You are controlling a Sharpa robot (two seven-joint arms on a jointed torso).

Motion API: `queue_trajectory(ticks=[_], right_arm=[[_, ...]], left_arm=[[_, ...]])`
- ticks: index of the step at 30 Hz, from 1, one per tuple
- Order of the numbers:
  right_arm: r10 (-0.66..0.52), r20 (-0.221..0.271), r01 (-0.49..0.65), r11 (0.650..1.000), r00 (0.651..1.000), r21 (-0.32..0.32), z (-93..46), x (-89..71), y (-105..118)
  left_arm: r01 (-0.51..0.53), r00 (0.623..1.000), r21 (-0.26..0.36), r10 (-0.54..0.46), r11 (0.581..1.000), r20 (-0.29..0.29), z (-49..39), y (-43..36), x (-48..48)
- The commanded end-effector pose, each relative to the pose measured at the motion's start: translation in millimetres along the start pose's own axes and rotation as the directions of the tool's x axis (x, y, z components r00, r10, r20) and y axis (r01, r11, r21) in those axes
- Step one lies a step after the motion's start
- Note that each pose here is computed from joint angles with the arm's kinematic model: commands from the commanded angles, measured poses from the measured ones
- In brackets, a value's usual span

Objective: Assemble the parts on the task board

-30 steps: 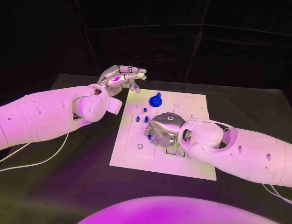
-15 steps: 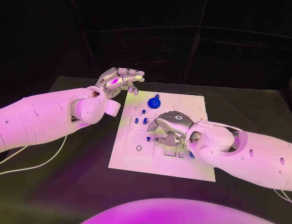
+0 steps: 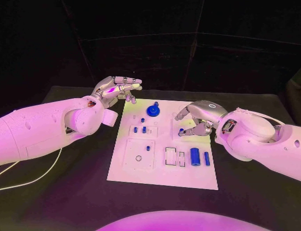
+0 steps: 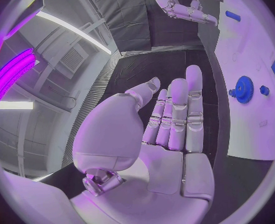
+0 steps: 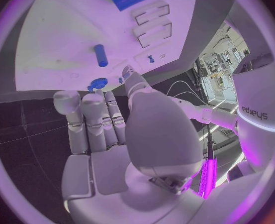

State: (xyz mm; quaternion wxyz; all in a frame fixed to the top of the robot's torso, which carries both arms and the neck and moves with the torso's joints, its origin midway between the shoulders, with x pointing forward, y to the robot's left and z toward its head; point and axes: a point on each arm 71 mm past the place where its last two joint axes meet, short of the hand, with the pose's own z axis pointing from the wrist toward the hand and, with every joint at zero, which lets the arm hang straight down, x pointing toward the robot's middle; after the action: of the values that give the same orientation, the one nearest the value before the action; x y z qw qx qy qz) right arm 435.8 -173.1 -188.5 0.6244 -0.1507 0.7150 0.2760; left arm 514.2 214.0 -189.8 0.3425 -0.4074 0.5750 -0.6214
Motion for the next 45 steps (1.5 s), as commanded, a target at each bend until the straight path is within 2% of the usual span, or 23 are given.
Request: queue_trajectory(ticks=[1,7,13,20,33,41,45], right_arm=[[-0.029,-0.065,0.033,0.997,0.997,0.065,-0.3,1.8,-10],[-0.073,-0.113,0.082,0.993,0.991,0.082,1.9,4.0,-16],[-0.095,-0.186,0.107,0.993,0.978,0.052,7.7,10.8,-11],[-0.101,-0.214,0.108,0.994,0.972,0.022,15.0,15.3,-5],[-0.106,-0.215,0.111,0.994,0.971,0.009,21.8,18.0,-2],[-0.134,-0.180,0.139,0.990,0.975,0.016,24.6,16.6,-3],[-0.135,-0.141,0.138,0.990,0.981,0.012,25.0,14.3,-1]], left_arm=[[0.009,1.000,0.004,-0.009,1.000,-0.014,0.6,-1.2,2.0],[0.010,1.000,0.002,-0.010,1.000,-0.016,1.0,-0.9,2.6],[0.009,1.000,0.001,-0.009,1.000,-0.015,1.1,-0.7,2.2],[0.009,1.000,0.001,-0.009,1.000,-0.016,1.3,-0.6,2.5],[0.009,1.000,0.000,-0.009,1.000,-0.016,1.6,-0.3,2.5],[0.009,1.000,-0.001,-0.009,1.000,-0.016,1.6,-0.2,2.4],[0.009,1.000,-0.002,-0.009,1.000,-0.016,1.4,-0.2,2.2]])
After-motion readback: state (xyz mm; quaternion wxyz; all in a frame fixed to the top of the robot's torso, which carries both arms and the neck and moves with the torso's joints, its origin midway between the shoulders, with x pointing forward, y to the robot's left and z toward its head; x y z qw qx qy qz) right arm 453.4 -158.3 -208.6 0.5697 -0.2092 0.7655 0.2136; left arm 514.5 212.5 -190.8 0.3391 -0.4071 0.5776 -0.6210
